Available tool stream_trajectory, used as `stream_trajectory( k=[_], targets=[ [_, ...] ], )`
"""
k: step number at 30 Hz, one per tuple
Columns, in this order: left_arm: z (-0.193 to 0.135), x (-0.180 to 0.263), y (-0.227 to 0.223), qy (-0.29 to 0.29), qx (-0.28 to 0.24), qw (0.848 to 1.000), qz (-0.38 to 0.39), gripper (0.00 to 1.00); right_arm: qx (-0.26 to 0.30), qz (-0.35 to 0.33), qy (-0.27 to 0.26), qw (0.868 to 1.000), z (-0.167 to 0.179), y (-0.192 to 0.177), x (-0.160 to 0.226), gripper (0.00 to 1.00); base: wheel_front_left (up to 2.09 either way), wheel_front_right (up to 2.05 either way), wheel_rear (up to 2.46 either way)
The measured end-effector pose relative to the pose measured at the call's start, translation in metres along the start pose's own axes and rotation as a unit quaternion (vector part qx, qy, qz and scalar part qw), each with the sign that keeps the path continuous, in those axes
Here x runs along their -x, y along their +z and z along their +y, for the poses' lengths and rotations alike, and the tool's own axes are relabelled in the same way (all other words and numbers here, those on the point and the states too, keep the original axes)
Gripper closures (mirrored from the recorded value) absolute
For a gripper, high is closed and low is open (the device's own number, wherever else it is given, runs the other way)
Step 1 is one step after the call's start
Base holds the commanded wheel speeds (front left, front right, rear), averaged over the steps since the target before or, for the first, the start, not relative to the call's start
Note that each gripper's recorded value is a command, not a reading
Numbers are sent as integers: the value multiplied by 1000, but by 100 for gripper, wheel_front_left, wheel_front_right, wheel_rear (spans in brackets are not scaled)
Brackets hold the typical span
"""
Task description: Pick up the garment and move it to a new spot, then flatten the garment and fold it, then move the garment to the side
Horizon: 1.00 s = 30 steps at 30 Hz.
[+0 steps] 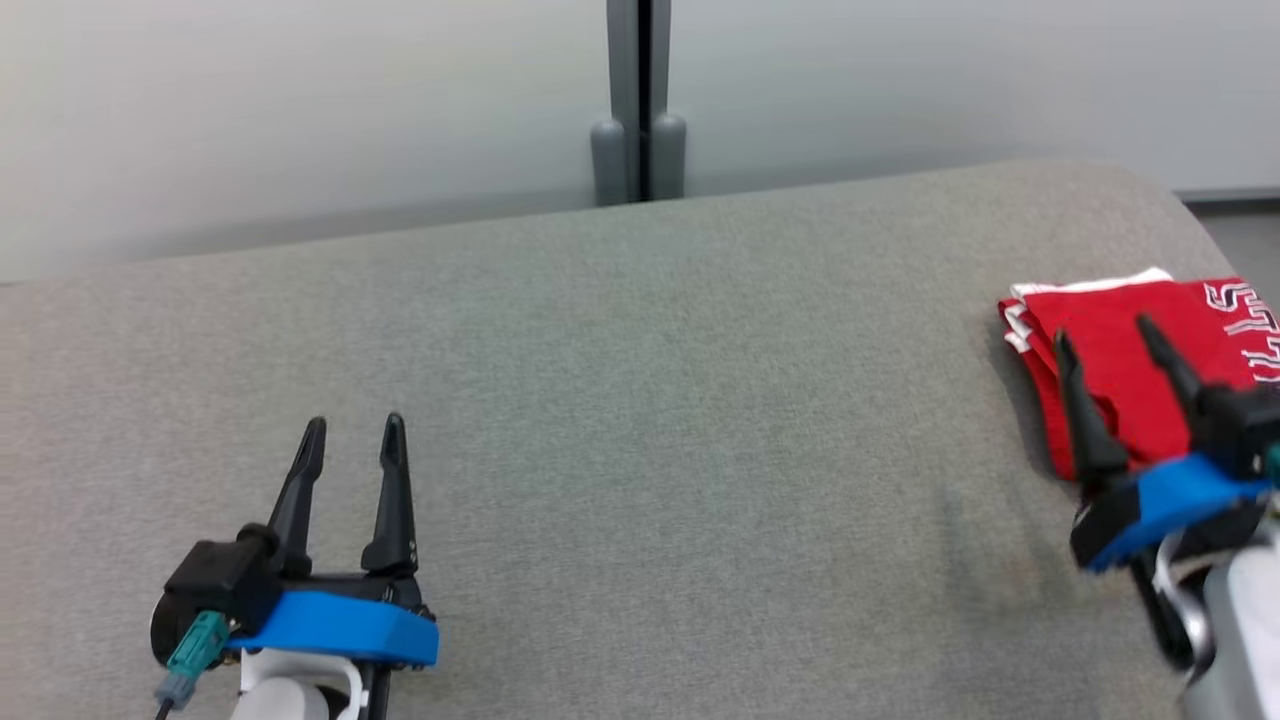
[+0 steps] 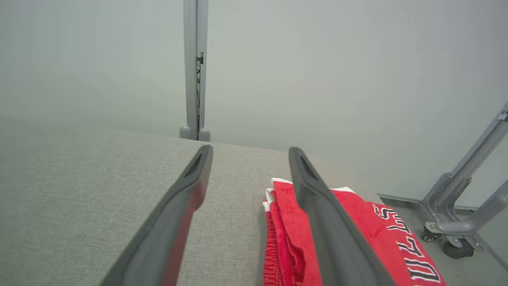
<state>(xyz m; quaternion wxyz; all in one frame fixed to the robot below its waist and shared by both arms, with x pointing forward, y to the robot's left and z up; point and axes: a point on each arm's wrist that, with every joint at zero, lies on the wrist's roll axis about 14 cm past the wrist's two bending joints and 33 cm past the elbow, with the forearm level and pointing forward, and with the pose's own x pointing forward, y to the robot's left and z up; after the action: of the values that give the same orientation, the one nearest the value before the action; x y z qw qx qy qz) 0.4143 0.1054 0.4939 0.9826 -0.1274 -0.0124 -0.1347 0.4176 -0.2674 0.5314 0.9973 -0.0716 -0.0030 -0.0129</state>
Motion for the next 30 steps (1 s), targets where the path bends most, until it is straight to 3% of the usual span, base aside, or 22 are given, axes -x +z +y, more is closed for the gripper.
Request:
stream_trajectory(
  k=[3,11,30],
  targets=[
    [14,15,3,26,-3,1000,-2,0,-42,-11,15,999,25,0,15,0,0,0,0],
    [37,49,0,73,-10,997,6,0,-89,-6,25,996,56,-6,39,0,0,0,0],
    [41,70,-2,88,-9,996,8,0,-93,11,22,995,67,-14,58,0,0,0,0]
  ],
)
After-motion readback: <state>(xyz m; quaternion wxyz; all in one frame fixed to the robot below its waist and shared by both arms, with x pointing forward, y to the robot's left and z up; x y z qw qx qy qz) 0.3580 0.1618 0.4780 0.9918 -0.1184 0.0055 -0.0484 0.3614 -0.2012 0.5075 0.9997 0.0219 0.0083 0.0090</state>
